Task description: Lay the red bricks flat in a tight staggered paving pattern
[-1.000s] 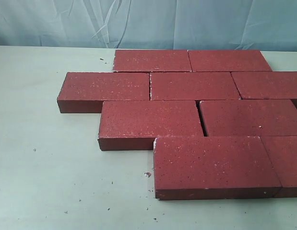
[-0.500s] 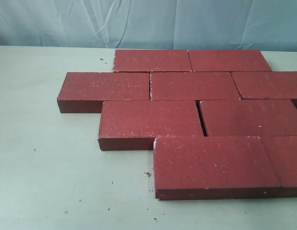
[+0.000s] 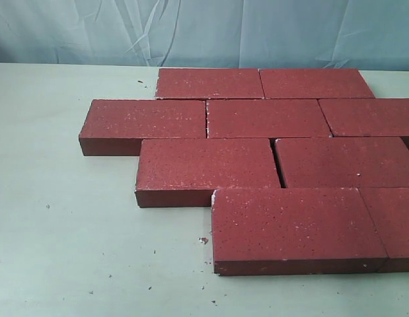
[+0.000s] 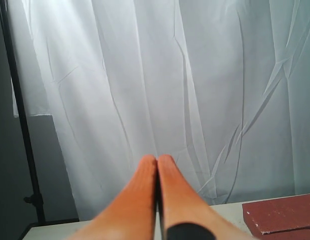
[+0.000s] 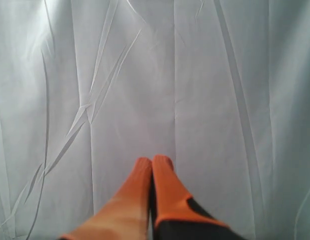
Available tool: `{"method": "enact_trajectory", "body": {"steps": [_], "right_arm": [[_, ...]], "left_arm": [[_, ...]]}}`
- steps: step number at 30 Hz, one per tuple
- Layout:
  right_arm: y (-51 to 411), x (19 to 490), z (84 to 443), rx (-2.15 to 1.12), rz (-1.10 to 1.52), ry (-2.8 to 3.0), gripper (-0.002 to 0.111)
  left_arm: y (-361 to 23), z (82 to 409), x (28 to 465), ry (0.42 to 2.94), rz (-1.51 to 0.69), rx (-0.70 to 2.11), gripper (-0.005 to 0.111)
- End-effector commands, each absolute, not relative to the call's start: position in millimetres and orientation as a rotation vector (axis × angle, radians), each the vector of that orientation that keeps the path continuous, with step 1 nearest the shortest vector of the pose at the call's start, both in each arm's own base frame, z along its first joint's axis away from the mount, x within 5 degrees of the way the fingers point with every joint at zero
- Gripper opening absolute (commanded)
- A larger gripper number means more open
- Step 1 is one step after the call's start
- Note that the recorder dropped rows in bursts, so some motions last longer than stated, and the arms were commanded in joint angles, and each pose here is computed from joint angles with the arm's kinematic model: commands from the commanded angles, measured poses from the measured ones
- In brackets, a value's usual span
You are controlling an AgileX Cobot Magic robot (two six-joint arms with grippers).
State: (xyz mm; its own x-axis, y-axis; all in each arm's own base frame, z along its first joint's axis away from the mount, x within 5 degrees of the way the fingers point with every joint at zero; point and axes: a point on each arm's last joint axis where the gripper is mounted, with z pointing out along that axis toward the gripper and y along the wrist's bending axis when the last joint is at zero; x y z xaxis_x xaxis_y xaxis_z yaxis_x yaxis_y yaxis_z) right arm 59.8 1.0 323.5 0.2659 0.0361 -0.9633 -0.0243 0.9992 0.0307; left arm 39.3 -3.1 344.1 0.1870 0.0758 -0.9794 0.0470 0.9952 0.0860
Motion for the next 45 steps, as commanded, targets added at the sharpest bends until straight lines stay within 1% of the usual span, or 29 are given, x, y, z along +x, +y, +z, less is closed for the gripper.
{"method": "enact_trajectory", "body": {"steps": [1, 18, 24, 29, 35, 39, 40, 45], "right_arm": [[0.7, 59.2, 322.7, 0.019, 0.045, 1.295, -0.001], [0.7, 59.2, 322.7, 0.019, 0.045, 1.295, -0.001], [0.7, 59.2, 322.7, 0.019, 0.045, 1.295, -0.001], [0.7, 59.2, 322.7, 0.019, 0.045, 1.295, -0.001], [0.7, 59.2, 322.7, 0.019, 0.045, 1.295, -0.001], [0.7, 59.2, 322.7, 0.019, 0.045, 1.295, -0.001], [0.7, 59.2, 322.7, 0.019, 0.045, 1.295, -0.001], [0.7, 59.5, 321.5, 0.02, 0.045, 1.309, -0.001]], "left_arm": [[-3.1, 343.6, 38.5, 1.37, 0.013, 0.098, 0.0], [-2.9, 343.8, 38.6, 1.364, 0.022, 0.102, 0.0], [-1.6, 334.9, 43.2, 1.363, 0.105, 0.148, 0.0], [-1.6, 317.1, 45.5, 1.37, 0.105, 0.146, 0.0], [-1.6, 287.4, 43.0, 1.378, 0.089, 0.135, 0.0], [-1.7, 262.4, 44.6, 1.394, 0.051, 0.105, 0.0], [-1.8, 252.5, 47.0, 1.419, 0.049, 0.106, 0.0], [-2.0, 224.2, 53.6, 1.506, 0.013, 0.077, 0.0]]}}
